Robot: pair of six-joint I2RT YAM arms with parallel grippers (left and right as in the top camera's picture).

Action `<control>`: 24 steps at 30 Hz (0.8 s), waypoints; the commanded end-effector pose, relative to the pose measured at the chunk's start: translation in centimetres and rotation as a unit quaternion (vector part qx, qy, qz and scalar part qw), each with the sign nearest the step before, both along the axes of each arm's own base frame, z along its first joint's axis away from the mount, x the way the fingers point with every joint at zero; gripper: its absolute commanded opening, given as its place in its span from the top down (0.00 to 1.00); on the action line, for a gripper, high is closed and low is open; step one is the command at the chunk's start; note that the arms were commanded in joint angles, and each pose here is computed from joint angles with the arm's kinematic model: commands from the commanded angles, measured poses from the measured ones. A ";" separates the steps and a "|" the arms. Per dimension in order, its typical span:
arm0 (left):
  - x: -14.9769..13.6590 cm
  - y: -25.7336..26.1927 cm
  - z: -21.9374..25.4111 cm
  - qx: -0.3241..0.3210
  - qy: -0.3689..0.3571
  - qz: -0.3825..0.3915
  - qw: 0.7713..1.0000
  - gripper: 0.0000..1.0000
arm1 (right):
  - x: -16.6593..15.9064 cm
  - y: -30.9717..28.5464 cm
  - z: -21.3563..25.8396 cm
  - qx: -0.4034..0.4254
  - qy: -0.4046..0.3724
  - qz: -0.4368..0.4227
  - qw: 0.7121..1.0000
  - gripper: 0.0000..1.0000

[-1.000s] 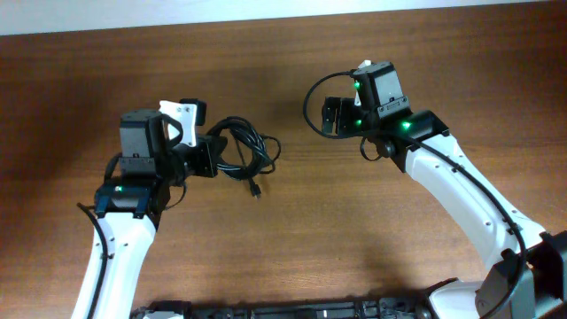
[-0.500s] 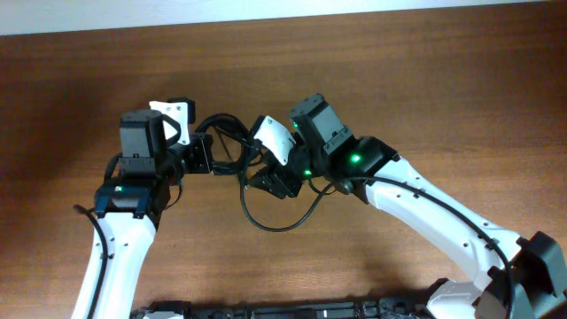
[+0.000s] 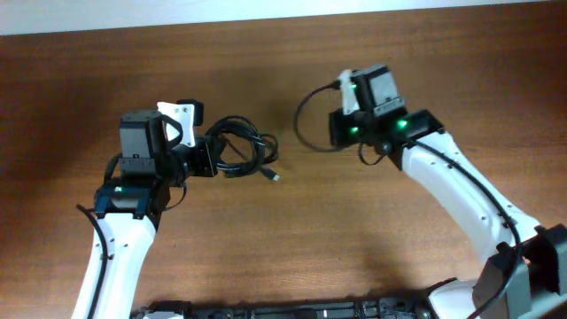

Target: Untangle cables

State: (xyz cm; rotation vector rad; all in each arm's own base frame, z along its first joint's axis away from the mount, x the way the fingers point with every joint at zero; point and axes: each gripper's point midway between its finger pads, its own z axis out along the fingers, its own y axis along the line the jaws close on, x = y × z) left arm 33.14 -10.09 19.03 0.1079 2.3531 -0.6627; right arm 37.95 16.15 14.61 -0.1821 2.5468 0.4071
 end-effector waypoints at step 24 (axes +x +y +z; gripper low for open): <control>-2.5 -3.3 2.0 -0.087 0.008 -0.091 0.992 1.00 | 3.4 8.5 5.7 0.081 -0.163 0.071 0.981 0.96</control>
